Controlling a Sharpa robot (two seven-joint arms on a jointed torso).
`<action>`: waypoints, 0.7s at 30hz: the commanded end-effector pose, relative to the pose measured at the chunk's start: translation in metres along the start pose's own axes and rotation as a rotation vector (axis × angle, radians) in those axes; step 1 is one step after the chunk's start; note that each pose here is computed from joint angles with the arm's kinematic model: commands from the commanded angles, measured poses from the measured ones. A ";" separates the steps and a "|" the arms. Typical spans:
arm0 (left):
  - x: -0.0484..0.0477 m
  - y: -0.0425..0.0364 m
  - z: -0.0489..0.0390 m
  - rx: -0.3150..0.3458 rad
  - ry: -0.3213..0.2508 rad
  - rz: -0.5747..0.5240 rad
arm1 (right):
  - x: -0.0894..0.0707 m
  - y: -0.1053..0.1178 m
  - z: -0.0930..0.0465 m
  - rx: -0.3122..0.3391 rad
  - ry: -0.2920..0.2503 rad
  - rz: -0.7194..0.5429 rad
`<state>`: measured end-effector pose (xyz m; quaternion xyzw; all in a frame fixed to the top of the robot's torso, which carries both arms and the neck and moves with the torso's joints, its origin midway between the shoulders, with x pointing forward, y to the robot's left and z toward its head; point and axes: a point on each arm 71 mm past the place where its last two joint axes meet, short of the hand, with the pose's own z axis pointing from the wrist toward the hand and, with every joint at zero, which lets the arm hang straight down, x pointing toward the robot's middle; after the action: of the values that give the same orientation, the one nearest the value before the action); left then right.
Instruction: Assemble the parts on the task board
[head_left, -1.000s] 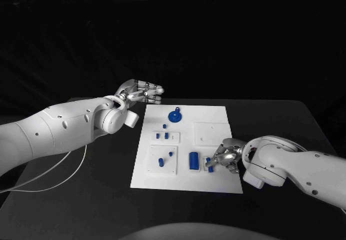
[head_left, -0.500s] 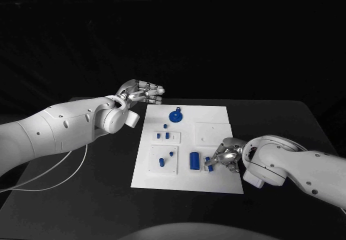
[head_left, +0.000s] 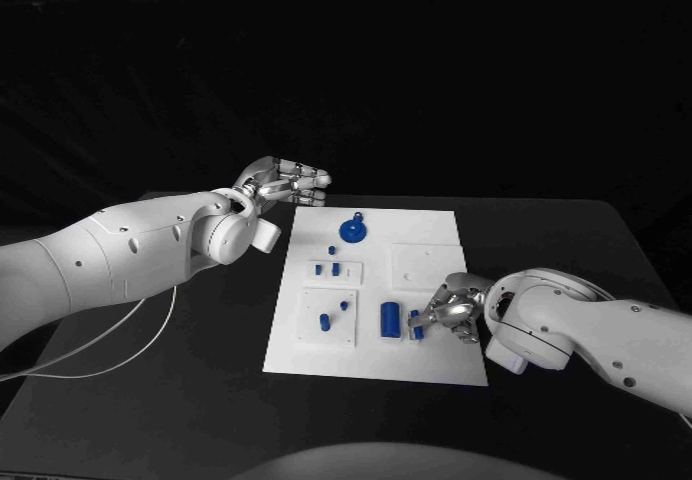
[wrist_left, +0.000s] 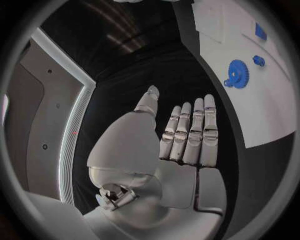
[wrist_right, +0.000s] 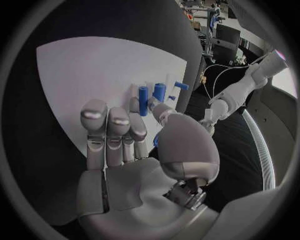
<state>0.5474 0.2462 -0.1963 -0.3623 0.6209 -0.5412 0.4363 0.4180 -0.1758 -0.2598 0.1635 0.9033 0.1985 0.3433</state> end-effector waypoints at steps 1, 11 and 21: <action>0.0017 -0.0008 0.0003 0.006 0.016 -0.006 | 0.001 0.001 0.000 -0.005 0.019 -0.008; 0.0020 -0.0006 0.0003 0.004 0.017 -0.007 | 0.001 0.000 0.001 0.000 0.028 -0.020; 0.0025 -0.0005 0.0007 0.003 0.018 -0.006 | 0.001 0.000 0.001 0.001 0.032 -0.023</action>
<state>0.5474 0.2460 -0.1968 -0.3623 0.6221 -0.5408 0.4350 0.4190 -0.1764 -0.2608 0.1580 0.9070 0.1958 0.3377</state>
